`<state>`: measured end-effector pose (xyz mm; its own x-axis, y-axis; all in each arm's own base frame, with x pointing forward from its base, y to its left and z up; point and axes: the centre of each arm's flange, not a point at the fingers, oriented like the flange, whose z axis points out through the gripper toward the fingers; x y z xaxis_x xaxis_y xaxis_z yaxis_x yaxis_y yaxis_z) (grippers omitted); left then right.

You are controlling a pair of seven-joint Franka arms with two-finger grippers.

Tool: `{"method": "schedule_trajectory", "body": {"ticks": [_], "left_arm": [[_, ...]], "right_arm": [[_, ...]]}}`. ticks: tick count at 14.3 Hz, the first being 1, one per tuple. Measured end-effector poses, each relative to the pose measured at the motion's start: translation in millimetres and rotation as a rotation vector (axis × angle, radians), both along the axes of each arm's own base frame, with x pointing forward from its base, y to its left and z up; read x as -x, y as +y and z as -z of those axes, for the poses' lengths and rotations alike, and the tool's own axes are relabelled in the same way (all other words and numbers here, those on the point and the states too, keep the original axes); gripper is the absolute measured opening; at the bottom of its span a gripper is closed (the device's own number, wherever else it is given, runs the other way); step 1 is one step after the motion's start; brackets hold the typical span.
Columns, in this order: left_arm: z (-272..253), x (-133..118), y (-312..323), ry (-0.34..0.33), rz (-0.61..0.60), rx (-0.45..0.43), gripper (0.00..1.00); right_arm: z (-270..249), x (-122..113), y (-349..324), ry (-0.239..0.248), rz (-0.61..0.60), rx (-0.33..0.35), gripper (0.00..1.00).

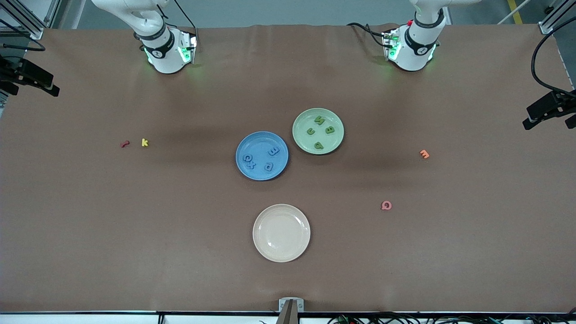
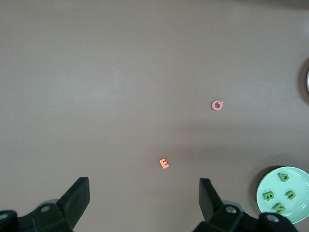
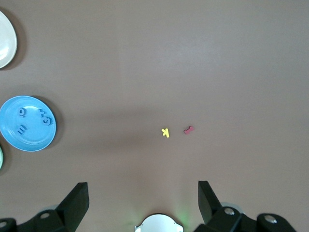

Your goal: Sort letters by color into matching plates

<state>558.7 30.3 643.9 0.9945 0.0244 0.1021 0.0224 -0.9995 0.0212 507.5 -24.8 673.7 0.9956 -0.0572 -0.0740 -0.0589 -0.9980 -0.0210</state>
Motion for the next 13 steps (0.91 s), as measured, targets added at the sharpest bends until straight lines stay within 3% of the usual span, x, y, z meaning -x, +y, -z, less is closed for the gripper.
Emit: {"method": "schedule_trajectory", "body": {"ticks": [13], "left_arm": [[1.6,0.2,3.9,0.003,-0.008,0.001,1.0]], "right_arm": [[-1.6,0.6,-0.1,-0.019,-0.025,-0.002,1.0]]}}
